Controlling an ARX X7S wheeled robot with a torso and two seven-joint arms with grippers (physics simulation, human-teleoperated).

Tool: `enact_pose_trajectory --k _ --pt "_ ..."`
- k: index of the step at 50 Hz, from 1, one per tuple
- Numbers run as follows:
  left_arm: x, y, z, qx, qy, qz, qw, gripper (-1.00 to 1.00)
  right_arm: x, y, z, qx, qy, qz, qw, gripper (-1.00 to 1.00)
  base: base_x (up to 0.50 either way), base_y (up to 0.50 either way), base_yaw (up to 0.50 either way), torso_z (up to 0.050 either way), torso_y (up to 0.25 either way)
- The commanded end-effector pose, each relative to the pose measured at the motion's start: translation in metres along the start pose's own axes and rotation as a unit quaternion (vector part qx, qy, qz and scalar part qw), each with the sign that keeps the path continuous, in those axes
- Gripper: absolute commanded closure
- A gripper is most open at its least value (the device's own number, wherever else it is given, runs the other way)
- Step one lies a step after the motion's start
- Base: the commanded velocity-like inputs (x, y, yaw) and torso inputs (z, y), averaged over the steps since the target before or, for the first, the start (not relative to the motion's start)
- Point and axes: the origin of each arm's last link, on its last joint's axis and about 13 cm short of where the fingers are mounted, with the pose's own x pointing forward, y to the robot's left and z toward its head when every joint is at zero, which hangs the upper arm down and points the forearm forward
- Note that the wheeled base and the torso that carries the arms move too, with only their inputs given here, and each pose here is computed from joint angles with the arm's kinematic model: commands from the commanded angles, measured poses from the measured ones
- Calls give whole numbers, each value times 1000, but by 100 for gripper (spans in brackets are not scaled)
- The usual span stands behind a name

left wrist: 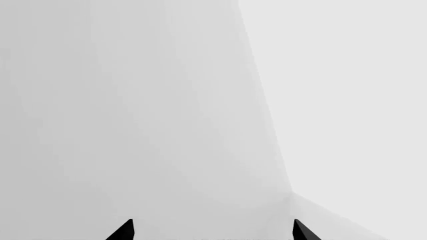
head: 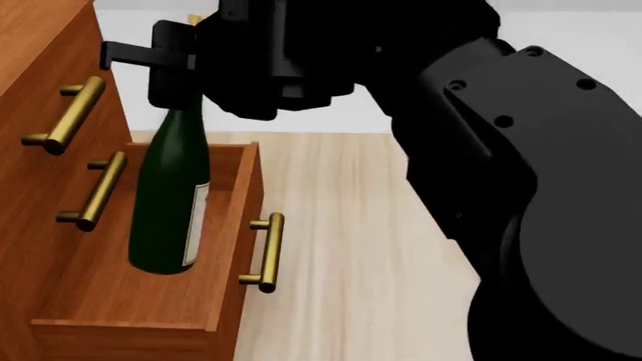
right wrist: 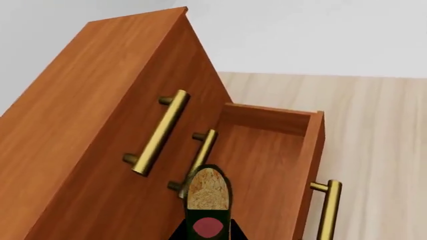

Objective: Put the wine bottle in the bottom drawer of the cabinet.

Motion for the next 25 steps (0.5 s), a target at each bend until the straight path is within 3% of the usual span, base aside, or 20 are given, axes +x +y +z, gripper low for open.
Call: enact_pose_trajectory --k 1,13,25 --pt "-1 1 -1 4 2 -2 1000 -100 8 0 -3 -6 -21 15 1000 100 0 0 0 0 0" --pt "-1 1 -1 9 7 -6 1000 -100 17 7 -12 -25 -33 6 999 100 0 0 0 1 0" --pt "-1 3 -1 13 9 -10 1000 -100 27 3 -22 -14 -27 16 999 100 0 0 0 0 1"
